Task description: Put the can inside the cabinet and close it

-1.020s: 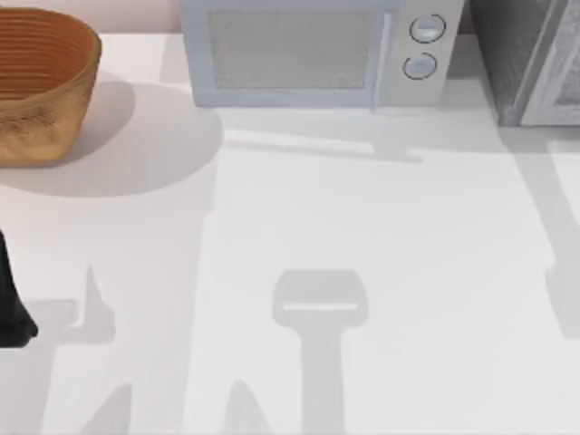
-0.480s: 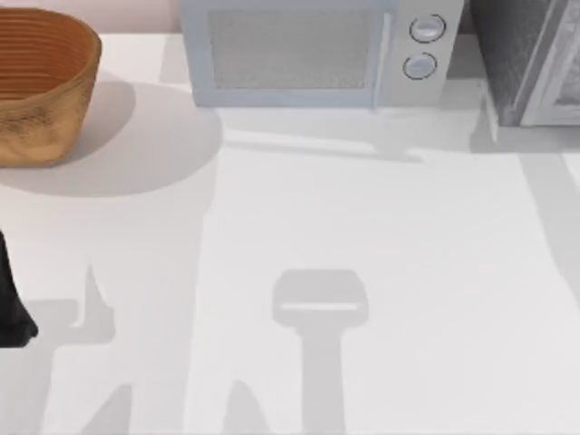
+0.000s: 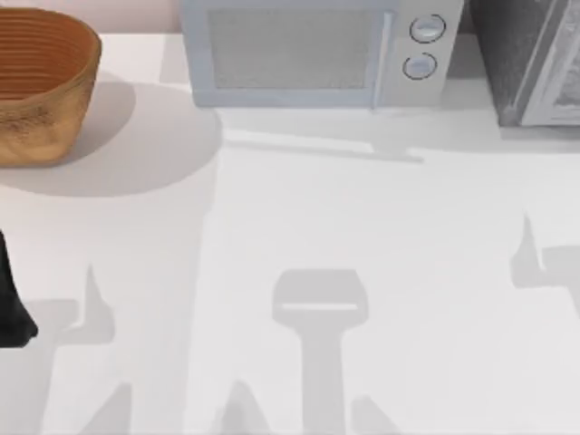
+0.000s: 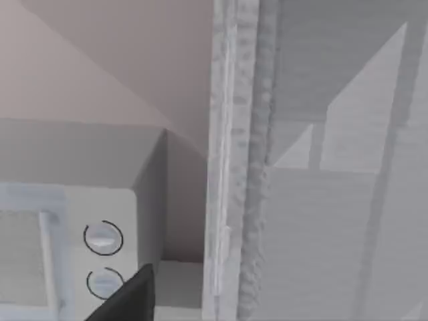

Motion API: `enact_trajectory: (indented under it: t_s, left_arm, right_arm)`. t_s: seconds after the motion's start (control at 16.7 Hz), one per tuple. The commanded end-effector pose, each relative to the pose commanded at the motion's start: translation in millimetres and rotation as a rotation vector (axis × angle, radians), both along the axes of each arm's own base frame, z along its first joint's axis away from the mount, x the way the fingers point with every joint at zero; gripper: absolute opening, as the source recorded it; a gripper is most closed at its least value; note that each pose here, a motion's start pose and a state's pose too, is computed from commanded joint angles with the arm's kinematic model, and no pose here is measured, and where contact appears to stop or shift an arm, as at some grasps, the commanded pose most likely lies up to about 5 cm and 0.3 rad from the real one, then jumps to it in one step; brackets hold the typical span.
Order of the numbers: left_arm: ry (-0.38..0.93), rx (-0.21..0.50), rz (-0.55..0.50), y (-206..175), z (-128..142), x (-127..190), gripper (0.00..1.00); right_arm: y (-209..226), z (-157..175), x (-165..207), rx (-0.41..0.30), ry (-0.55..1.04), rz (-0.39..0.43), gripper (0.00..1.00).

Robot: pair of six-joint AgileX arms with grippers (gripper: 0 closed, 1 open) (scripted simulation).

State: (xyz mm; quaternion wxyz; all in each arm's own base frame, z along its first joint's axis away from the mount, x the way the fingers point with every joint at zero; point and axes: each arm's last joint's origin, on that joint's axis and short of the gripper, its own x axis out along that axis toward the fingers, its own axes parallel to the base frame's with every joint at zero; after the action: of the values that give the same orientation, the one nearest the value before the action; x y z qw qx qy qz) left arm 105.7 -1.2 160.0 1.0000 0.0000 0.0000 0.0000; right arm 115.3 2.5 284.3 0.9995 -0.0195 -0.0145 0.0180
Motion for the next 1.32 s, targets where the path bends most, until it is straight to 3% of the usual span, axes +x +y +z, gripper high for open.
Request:
enact_trajectory:
  t_s: [0.24,0.48,0.96,1.32]
  left_arm:
    - [0.000,0.000,0.000,0,0,0,1.00]
    - [0.000,0.000,0.000,0,0,0,1.00]
    - [0.000,0.000,0.000,0,0,0,1.00]
    - [0.000,0.000,0.000,0,0,0,1.00]
  right_arm:
    - [-2,-81,-10,0.022,0.017,-0.020,1.00]
    - [-4,-121,-10,0.038,0.028,-0.035,1.00]
    - [-4,-123,-9,0.038,0.030,-0.033,1.00]
    - [-24,-98,7,0.031,-0.004,-0.034,1.00]
